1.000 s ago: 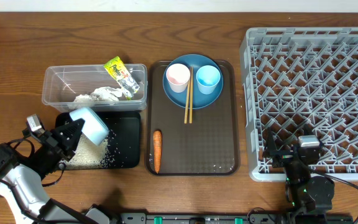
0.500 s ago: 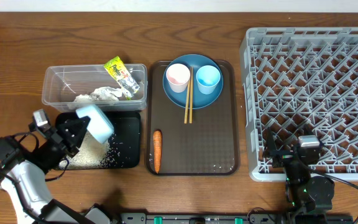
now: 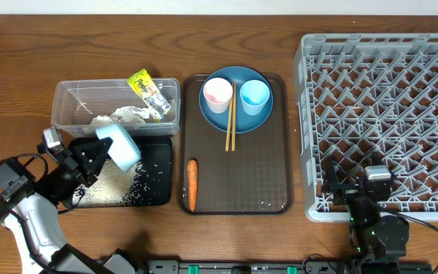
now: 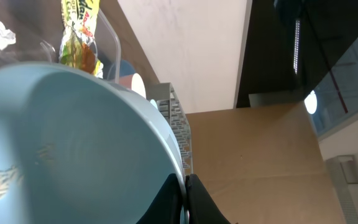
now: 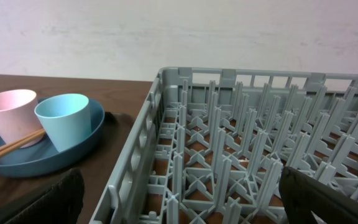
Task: Sort waste into correct bins and load items into the dishwasher rack
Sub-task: 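Tilt the bowl with the left gripper to pour rice onto the black tray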
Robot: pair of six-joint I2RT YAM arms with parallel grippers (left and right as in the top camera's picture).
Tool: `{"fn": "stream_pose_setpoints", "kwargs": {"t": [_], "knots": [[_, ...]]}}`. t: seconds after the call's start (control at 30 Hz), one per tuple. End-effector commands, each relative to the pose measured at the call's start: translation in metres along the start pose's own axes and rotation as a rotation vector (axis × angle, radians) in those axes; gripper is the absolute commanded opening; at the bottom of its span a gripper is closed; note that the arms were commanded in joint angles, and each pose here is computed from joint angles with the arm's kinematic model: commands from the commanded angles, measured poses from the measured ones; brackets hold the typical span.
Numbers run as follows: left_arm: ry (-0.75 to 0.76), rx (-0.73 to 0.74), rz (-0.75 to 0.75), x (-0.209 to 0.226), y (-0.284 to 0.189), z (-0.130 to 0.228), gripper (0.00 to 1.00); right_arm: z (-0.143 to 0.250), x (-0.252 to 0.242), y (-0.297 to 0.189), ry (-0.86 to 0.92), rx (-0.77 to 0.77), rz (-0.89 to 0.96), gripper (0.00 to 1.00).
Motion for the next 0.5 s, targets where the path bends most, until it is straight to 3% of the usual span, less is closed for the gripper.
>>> {"fn": "stream_pose_setpoints", "kwargs": {"t": [0.0,0.47], "knots": [[0.002,0.005,0.027,-0.0013,0.0007,-0.0013,0.06,0.0010,0.0012,0.0000,-0.008,0.004,-0.006,0.99],[-0.038,0.017,0.003,0.0012,0.0041,0.0001,0.07,0.0010,0.0012,0.0000,-0.008,0.004,-0.006,0.99]]}}
Point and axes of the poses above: each gripper's point midway between its finger pads, its own y axis out along the fingers, its own x axis along the line the jaws close on, z = x × y, the point moved 8 cm from there along -y, back along the fingers, and after that the axes turned 4 degrees about y, right-handed, at the moved point
